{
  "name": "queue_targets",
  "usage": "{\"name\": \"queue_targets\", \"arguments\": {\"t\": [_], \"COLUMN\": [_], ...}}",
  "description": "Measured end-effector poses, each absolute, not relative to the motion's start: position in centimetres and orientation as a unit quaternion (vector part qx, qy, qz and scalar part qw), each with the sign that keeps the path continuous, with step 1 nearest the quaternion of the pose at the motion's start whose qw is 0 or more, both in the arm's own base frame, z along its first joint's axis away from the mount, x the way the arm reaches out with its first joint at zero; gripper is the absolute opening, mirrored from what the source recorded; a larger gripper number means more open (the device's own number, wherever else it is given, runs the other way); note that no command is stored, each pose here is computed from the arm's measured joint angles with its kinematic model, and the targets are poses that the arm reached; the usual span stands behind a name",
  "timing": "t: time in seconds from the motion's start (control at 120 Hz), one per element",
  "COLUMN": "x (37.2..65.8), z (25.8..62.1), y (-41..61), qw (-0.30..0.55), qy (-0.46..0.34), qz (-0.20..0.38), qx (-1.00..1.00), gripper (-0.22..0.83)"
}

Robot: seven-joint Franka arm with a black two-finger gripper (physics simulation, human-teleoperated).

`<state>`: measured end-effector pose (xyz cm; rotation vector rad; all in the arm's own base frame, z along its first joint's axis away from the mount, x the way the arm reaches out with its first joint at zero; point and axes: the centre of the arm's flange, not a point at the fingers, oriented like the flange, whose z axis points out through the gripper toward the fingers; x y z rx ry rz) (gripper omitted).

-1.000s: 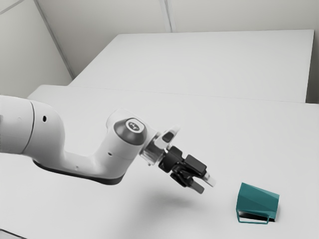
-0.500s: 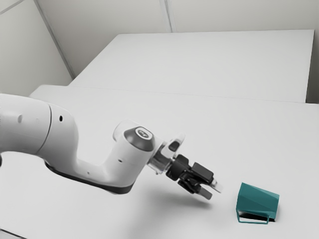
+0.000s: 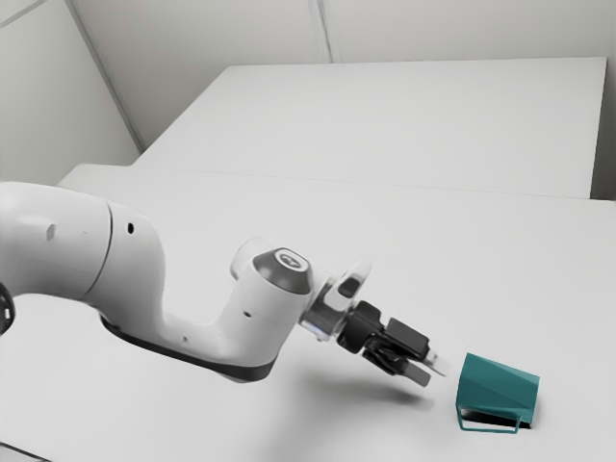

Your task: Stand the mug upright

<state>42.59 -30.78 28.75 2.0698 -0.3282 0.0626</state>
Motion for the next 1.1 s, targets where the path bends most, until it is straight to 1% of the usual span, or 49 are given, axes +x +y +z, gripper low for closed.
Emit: {"name": "queue_targets", "arguments": {"t": [0.283,0.775,1.0,1.1], "x": [43.1,43.9,44.1,44.1], "z": [28.7,26.9,26.7,26.5], "y": [-32.2,-35.1,-36.2,-36.5], "qw": [0.503,0.507,0.508,0.508], "qy": [-0.158,-0.180,-0.189,-0.191], "qz": [0.034,0.030,0.031,0.030], "qx": [0.849,0.842,0.840,0.839], "gripper": [0.59,0.59,0.59,0.54]}}
